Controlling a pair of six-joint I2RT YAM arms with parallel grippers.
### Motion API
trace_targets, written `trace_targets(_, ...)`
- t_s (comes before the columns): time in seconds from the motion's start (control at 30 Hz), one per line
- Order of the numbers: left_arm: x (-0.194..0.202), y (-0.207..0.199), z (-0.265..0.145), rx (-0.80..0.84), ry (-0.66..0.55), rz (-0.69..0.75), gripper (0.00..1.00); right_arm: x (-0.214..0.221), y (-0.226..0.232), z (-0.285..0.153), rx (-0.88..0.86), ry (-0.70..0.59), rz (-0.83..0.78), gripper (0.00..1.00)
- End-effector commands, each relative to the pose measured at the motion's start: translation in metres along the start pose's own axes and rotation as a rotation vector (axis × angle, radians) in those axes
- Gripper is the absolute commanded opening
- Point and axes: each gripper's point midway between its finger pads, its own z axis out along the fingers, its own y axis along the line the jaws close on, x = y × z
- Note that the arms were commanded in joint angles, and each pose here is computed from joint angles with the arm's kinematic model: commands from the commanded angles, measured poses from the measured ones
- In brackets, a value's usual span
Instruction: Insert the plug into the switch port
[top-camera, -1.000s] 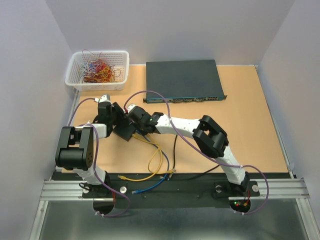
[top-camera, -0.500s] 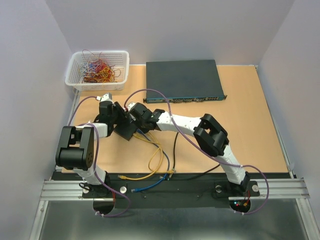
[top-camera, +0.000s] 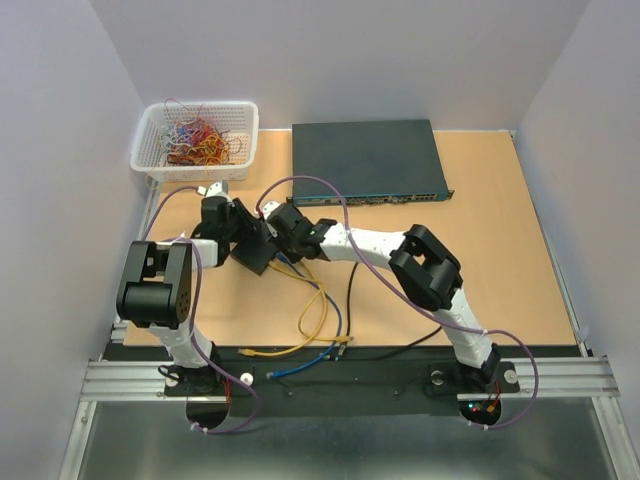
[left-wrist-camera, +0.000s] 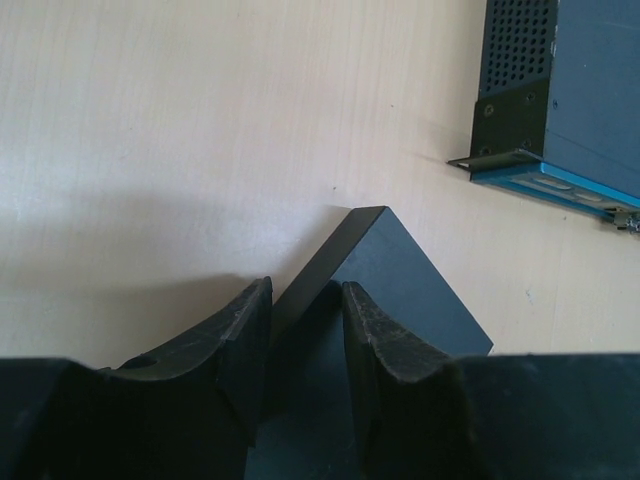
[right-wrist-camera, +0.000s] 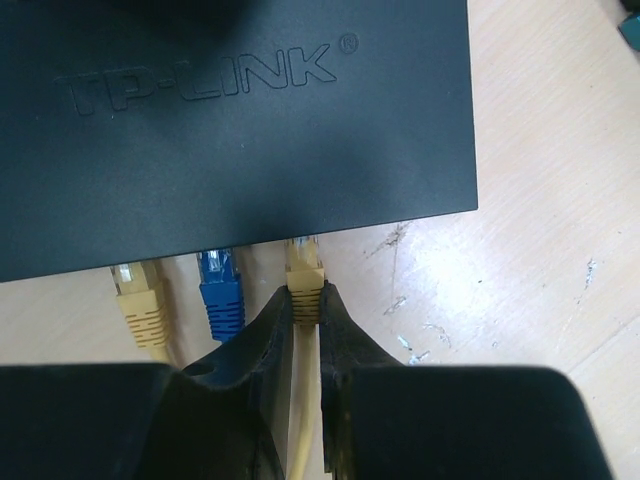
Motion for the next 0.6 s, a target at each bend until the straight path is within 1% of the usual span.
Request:
trace_targets(0.0,0.056,-0.038,-0.007,0.153,0.224,0.001,0.43,-0.091,-0.001,-0.020,-0.032,-0.343,0.021,0.01)
trace_targets(0.07,0.063,-0.040,-0.006,0.164,0.248,0.001,0.43,-0.102,-0.006,-0.028,-0.026,-0.397,0.027,0.00)
trace_targets(0.1,0.066,-0.041,-0.004,0.165,0.259,0.001,0.43,-0.099,-0.010,-0.028,-0.023,-0.397,0.031,0.00)
trace_targets(0.2,0.071,-0.046,-0.002,0.174,0.272,0.010,0.43,-0.109,-0.022,-0.038,-0.011,-0.443,0.044,0.00)
trace_targets(0.37,0.080,-0.056,0.001,0.180,0.289,0.029,0.43,-0.117,-0.034,-0.043,-0.007,-0.472,0.056,0.00)
trace_targets(0.47,0.092,-0.059,0.001,0.177,0.313,0.033,0.43,-0.125,-0.036,-0.042,-0.003,-0.489,0.036,0.00)
trace_targets(0.53,0.106,-0.065,-0.001,0.189,0.344,0.050,0.43,-0.129,-0.037,-0.039,-0.003,-0.498,0.018,0.00)
trace_targets(0.57,0.110,-0.067,-0.001,0.190,0.353,0.056,0.43,-0.134,-0.033,-0.039,-0.028,-0.517,-0.005,0.00)
